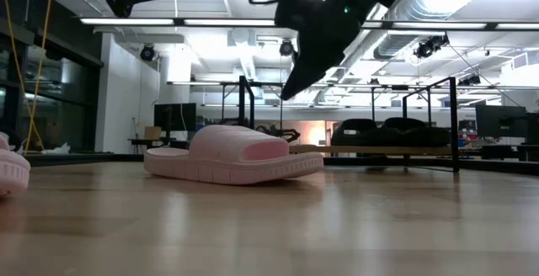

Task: Pick and place slides into the shelf
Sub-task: Put the top pink slides on the shelf

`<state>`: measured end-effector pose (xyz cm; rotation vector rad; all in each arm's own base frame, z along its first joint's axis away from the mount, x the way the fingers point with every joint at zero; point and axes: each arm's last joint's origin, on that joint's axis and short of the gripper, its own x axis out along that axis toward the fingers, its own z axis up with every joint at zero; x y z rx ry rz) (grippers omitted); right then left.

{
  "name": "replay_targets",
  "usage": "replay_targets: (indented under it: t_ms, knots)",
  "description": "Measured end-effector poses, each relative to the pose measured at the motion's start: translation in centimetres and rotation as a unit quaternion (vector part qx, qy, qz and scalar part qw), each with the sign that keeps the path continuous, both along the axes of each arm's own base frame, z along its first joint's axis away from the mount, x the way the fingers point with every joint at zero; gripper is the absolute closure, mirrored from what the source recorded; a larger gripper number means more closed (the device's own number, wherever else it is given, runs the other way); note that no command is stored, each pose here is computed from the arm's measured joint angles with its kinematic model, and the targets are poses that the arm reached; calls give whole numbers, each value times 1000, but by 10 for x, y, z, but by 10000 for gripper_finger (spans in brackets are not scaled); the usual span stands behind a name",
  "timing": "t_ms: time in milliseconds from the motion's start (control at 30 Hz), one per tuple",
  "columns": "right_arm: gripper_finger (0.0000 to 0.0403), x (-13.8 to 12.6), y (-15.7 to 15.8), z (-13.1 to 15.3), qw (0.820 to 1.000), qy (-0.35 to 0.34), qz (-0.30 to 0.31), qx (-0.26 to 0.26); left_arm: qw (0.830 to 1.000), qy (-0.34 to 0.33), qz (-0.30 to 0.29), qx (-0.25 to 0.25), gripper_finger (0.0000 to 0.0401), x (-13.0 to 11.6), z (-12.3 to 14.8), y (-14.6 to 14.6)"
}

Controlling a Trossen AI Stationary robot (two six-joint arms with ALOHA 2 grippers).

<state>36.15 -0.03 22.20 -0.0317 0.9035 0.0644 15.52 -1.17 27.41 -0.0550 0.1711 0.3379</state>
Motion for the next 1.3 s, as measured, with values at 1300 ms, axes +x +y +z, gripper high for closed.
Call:
replay_targets:
  t_ms: [1300]
  knots:
    - [306, -3, 111, -30, 980, -7, 42, -195, 998, -18, 35, -44, 233, -8, 1, 3]
